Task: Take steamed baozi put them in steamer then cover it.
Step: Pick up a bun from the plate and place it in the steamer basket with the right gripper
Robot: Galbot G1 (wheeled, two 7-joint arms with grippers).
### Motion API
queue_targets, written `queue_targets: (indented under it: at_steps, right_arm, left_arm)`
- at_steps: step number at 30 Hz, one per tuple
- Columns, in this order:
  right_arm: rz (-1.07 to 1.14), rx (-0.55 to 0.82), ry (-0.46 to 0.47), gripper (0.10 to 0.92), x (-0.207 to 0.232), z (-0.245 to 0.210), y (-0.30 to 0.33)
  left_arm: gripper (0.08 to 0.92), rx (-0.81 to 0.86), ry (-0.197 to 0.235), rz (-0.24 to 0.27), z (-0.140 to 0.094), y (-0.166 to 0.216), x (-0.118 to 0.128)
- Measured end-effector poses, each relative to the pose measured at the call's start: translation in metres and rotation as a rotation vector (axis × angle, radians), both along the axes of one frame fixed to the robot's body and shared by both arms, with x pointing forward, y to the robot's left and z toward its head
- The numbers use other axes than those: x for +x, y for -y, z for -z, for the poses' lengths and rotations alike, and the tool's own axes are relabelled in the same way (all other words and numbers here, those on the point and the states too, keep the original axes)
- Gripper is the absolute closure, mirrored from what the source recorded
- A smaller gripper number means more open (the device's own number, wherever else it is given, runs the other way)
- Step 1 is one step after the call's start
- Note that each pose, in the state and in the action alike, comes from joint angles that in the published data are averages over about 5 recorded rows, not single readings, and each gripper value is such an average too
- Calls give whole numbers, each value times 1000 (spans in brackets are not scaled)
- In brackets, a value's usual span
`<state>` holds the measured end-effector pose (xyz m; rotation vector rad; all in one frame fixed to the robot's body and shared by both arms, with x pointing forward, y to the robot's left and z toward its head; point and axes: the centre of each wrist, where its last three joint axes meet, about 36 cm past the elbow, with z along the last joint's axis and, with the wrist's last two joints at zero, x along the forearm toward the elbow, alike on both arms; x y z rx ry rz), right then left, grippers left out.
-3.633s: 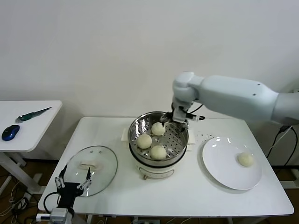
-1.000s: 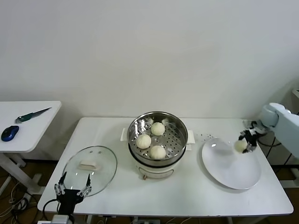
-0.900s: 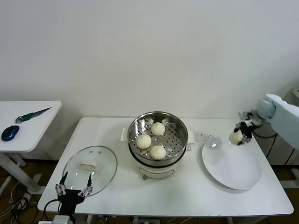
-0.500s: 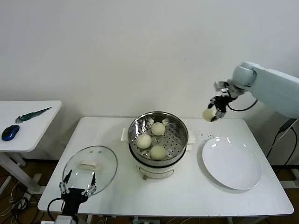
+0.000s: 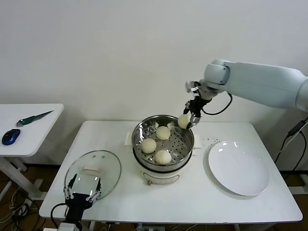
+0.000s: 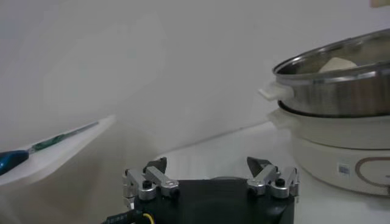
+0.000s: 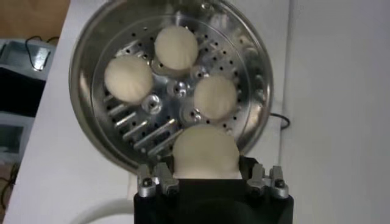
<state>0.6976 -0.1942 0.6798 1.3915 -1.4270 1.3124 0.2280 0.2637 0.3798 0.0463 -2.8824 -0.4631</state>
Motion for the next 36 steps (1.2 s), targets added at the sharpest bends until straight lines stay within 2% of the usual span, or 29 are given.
queue_targets:
  at_steps: [7, 19, 24, 30, 36]
  right_arm:
    - [-24, -37, -35, 335, -10, 39, -31]
    - [-31, -75, -57, 335, -16, 89, -46]
    - [-26, -84, -50, 315, -16, 97, -46]
    - [-16, -80, -43, 209, -17, 97, -46]
    - [-8, -56, -36, 200, -17, 87, -40]
  left_arm:
    - [177, -7, 6, 2, -3, 1, 2]
    - [177, -8, 9, -6, -4, 0, 4]
    - [177, -7, 11, -5, -4, -1, 6]
    - [177, -3, 13, -6, -4, -2, 7]
    - [177, -1, 14, -7, -5, -3, 7]
